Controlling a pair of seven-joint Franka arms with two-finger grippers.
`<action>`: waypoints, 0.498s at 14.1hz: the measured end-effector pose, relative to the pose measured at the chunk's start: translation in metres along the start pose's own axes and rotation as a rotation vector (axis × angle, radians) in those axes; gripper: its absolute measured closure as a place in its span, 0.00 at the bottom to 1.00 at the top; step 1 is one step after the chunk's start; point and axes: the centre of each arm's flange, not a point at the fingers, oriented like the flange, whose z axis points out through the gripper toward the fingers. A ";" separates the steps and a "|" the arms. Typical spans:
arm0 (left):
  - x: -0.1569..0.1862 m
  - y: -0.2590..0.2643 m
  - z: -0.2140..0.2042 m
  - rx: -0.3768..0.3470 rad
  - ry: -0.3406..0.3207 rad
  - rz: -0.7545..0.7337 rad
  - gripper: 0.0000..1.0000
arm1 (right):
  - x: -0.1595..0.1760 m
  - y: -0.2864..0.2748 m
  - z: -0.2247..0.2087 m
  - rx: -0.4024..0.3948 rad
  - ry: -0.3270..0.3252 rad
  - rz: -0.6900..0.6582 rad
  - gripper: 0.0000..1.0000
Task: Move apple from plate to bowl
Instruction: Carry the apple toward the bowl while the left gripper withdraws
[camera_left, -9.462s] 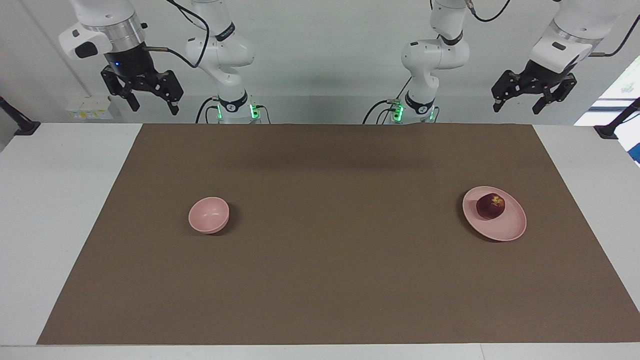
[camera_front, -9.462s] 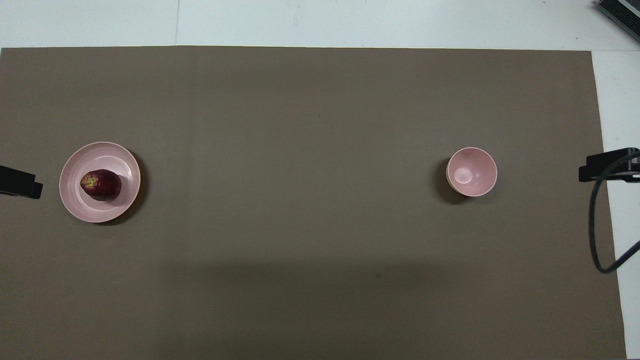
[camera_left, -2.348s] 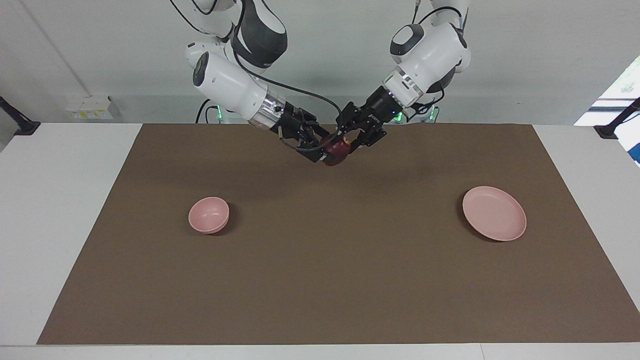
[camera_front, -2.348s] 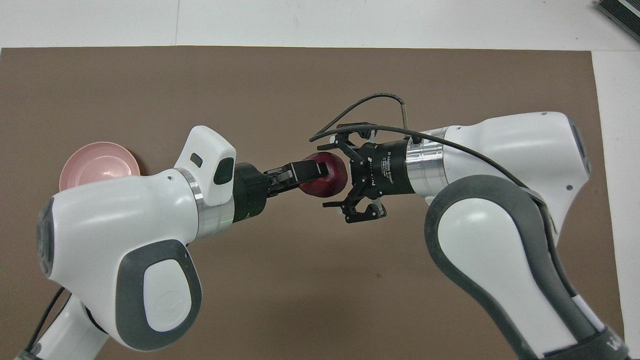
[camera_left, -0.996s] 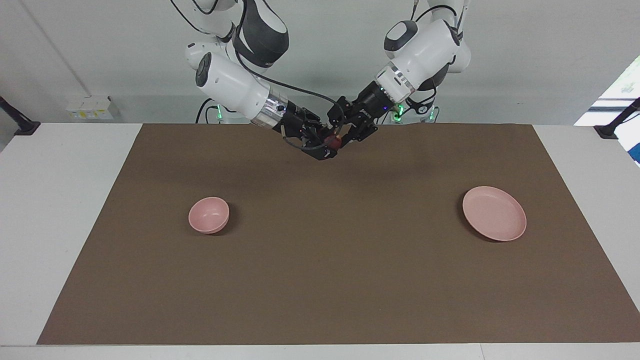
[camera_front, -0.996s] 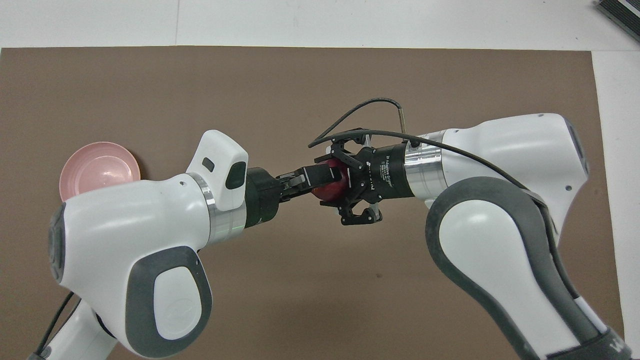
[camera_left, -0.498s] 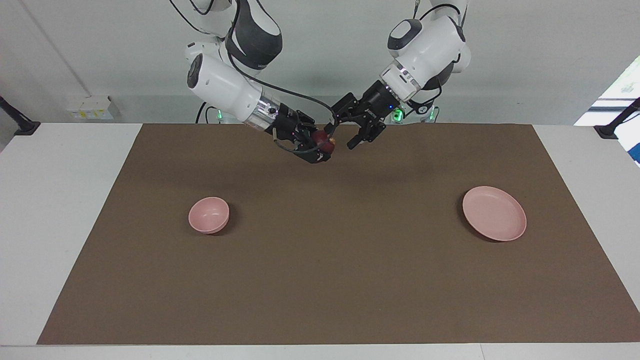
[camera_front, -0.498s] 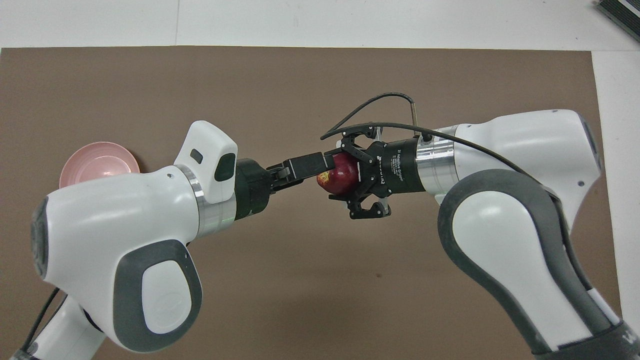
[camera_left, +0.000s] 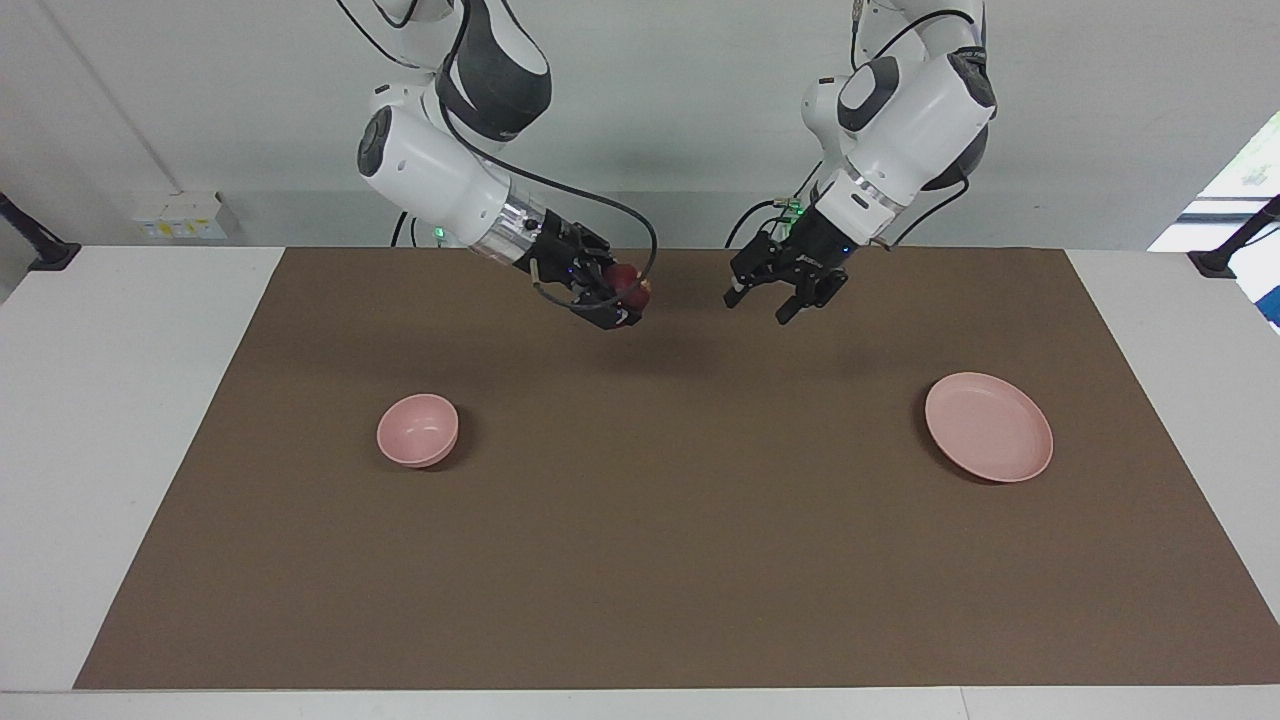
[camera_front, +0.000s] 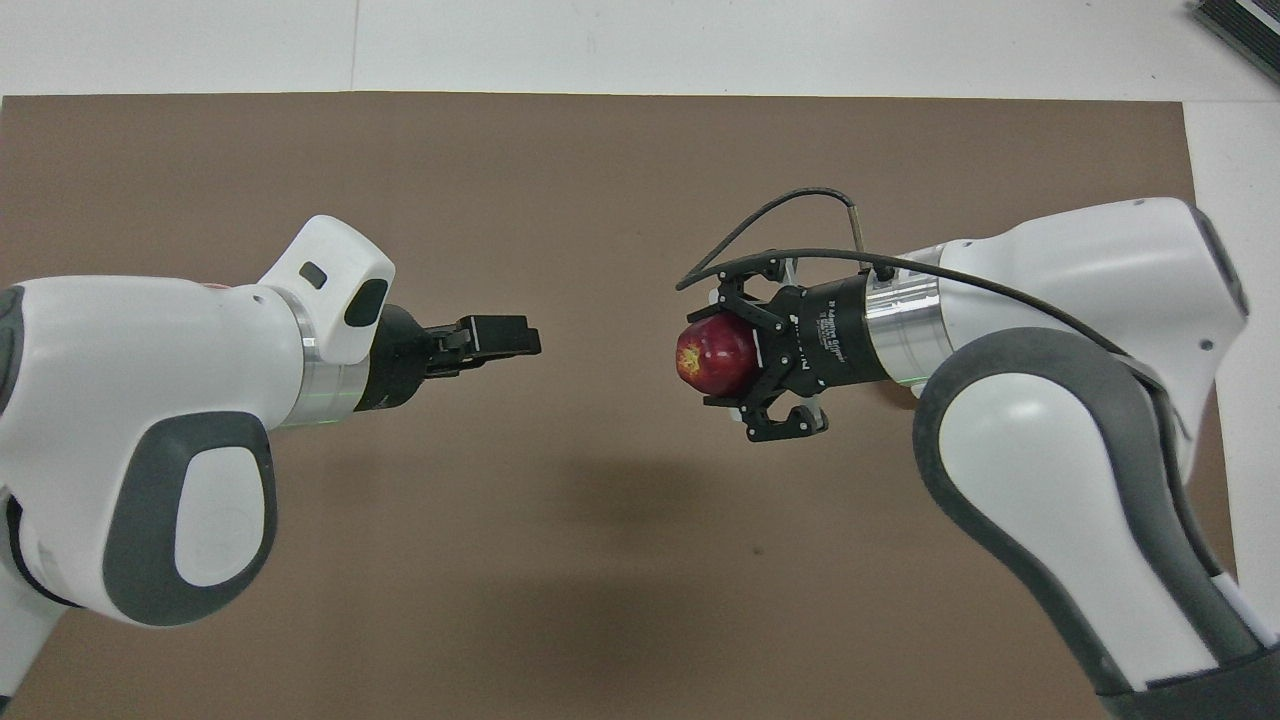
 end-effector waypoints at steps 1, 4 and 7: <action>0.003 -0.014 -0.002 0.066 -0.017 0.018 0.00 | 0.012 0.004 -0.015 -0.037 0.046 -0.052 0.26; 0.013 -0.046 -0.016 0.244 -0.033 0.072 0.00 | 0.052 0.016 -0.054 -0.125 0.182 -0.263 0.26; 0.025 -0.077 -0.033 0.329 -0.046 0.142 0.00 | 0.094 0.020 -0.078 -0.218 0.338 -0.492 0.26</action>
